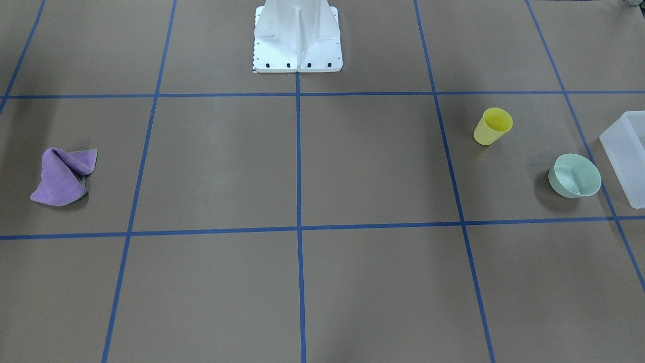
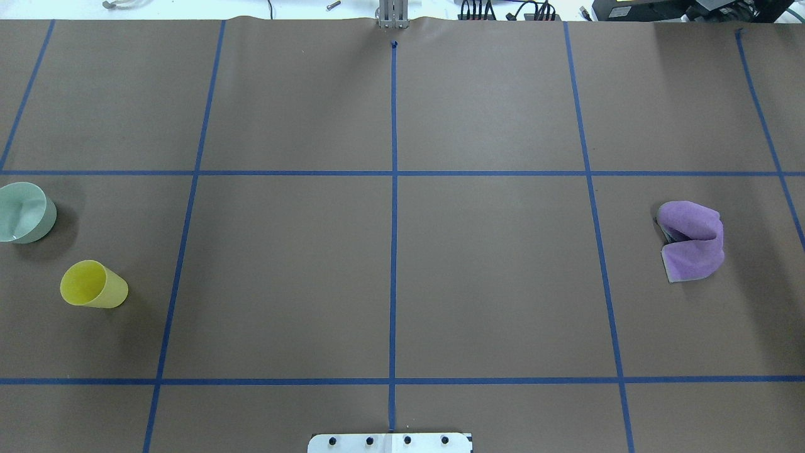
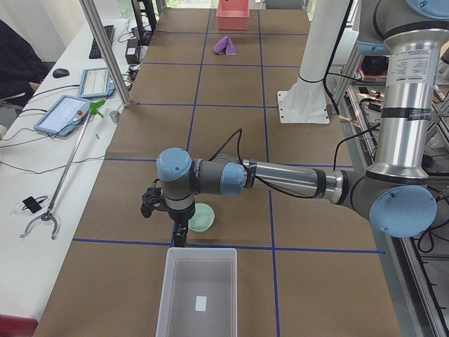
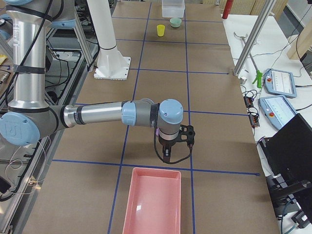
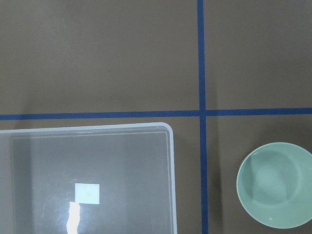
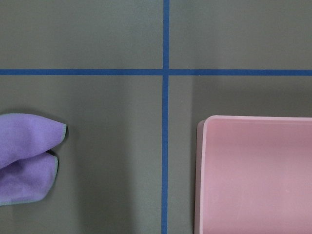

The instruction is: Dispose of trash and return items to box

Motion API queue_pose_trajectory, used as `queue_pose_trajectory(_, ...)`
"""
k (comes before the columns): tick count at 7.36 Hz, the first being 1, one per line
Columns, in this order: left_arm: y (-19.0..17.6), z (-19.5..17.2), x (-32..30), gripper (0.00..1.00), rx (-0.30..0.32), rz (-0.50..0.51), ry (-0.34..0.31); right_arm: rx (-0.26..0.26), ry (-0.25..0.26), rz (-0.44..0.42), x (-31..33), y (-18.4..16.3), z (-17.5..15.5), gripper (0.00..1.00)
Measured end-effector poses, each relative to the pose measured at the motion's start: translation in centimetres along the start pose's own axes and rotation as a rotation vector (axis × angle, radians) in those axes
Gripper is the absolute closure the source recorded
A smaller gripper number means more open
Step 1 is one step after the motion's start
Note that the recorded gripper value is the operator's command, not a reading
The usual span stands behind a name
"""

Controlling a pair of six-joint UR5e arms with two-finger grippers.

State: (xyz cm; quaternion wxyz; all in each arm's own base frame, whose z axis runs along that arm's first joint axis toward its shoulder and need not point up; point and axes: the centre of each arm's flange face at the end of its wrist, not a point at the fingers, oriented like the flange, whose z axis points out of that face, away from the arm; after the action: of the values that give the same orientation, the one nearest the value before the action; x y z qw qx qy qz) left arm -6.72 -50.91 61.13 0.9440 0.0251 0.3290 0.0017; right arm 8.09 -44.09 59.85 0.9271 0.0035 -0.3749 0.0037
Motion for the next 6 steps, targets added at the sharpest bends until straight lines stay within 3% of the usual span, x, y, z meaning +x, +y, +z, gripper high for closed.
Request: queue_pose_trajectory(6, -0.02, 0.13, -0.04, 0.01, 0.005, 0.005, 0.0, 0.006, -0.008, -0.006, -0.29, 0.01, -0.21, 0.0)
